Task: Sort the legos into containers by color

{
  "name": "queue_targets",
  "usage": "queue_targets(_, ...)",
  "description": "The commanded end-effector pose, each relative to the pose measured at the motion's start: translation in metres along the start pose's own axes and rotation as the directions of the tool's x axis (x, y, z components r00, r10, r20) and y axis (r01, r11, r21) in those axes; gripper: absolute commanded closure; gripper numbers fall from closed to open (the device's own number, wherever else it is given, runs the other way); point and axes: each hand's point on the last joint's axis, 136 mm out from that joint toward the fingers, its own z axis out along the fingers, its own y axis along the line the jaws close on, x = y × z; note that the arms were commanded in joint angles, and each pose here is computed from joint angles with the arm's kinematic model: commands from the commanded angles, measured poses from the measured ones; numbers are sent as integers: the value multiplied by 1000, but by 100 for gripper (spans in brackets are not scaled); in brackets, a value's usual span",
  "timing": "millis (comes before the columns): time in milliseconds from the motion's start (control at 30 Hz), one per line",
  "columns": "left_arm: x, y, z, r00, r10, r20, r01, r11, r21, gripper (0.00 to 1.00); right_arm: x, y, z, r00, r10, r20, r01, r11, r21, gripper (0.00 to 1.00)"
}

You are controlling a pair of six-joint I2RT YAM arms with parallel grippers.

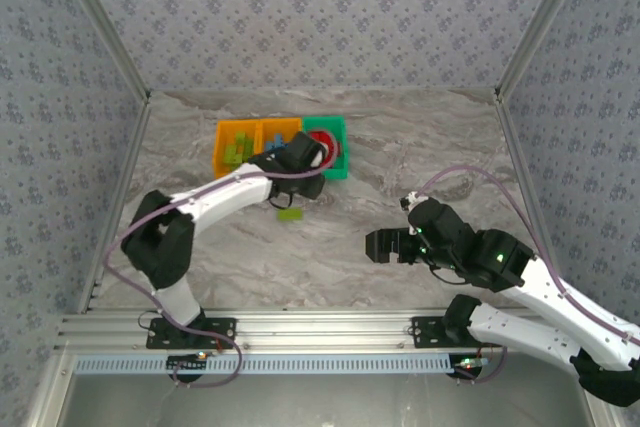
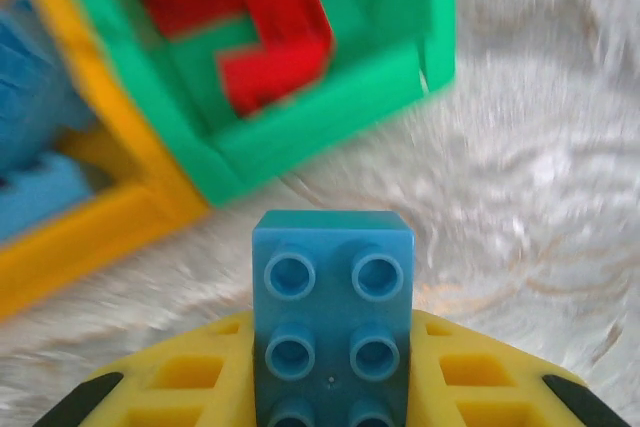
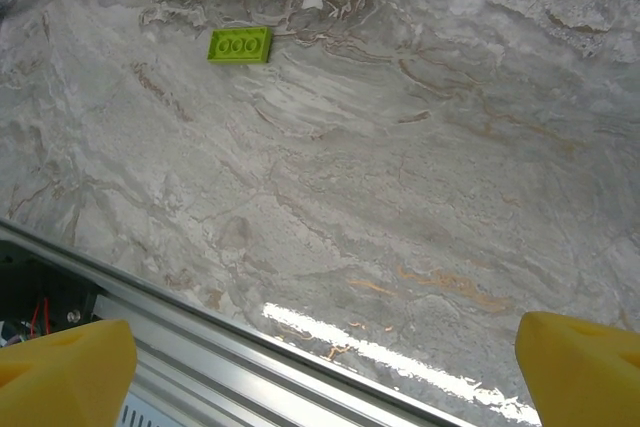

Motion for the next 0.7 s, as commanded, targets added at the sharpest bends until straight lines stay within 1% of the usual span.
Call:
queue_targets(0,-40,45,-6,994,-44,104,53,994,-93,77,-5,-1,-6,999,16,34,-16,1000,4,0)
queue_targets(133,-66,89,15,982,-144,119,158,980,-120,76,-3,-3,-9,999,27,36,-28,1000,3,0)
queue_targets(200,-76,103,27,975,-188,121,201,974,-106,75,-2,-4,-11,999,32,39,-32,999,4,0)
queue_targets(300,-92,121,40,966,-224,127,238,966,-104,71,-1,-6,-15,998,37,47,-37,999,3,0)
queue_targets(333,-97,126,42,964,-230,132,244,964,-105,68,-1,-7,-17,998,42,49,-42,999,3,0)
queue_targets(367,-103,127,42,964,-229,133,243,965,-99,63,-1,-8,-18,998,42,49,-43,999,4,0)
queue_targets(500,-111,116,20,971,-201,132,211,976,-61,51,2,-10,-20,998,45,43,-45,999,9,0)
queue_targets(600,-95,97,-5,976,-173,133,177,984,-26,46,3,-11,-18,998,46,44,-46,999,14,0)
queue_targets(667,-74,83,-24,981,-163,106,164,986,-4,45,2,-9,-15,998,43,47,-44,999,6,0)
